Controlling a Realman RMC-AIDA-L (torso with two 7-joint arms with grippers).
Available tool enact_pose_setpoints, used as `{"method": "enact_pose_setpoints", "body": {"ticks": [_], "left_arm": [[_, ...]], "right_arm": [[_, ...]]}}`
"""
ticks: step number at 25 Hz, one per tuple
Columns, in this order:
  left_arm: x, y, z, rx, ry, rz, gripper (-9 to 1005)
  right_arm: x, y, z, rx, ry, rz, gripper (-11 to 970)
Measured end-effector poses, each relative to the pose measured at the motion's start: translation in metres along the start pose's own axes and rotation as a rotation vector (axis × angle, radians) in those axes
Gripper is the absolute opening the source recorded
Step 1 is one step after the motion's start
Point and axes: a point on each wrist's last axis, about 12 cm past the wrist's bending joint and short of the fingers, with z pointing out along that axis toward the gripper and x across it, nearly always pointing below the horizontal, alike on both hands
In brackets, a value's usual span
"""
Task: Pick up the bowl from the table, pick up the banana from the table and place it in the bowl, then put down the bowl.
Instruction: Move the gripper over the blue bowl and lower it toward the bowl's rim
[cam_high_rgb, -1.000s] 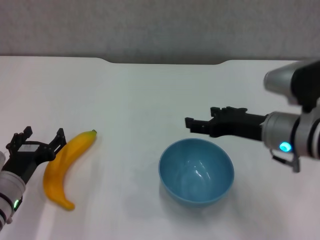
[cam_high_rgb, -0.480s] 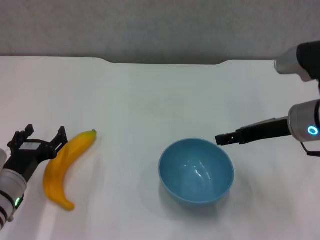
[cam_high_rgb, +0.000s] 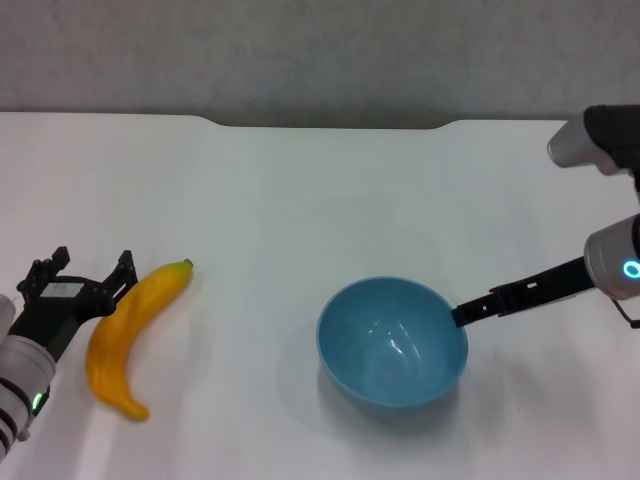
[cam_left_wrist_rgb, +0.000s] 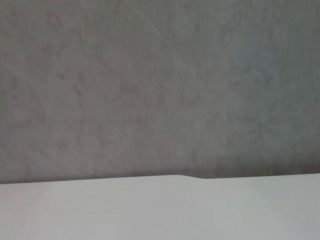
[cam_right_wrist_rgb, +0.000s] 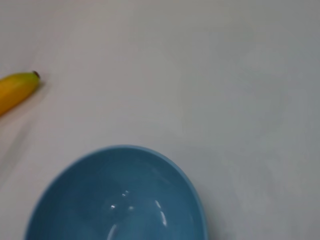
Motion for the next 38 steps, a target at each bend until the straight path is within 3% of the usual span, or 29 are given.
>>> {"method": "enact_pose_setpoints", "body": {"ticks": [17, 30, 38], "left_arm": [[-0.001, -0.002, 0.001, 0.005, -0.005, -0.003, 838], [-0.001, -0.002, 0.001, 0.005, -0.005, -0.003, 831], [-0.002, -0.002, 0.002, 0.006, -0.005, -0.003, 826]], "right_arm": [[0.006, 0.003, 0.031, -0.021, 0.005, -0.016, 880], [0.004, 0.016, 0.047, -0.005, 0.000, -0.078, 553], [0.004, 0.019, 0.050, 0.000, 0.018, -0.099, 519]]}}
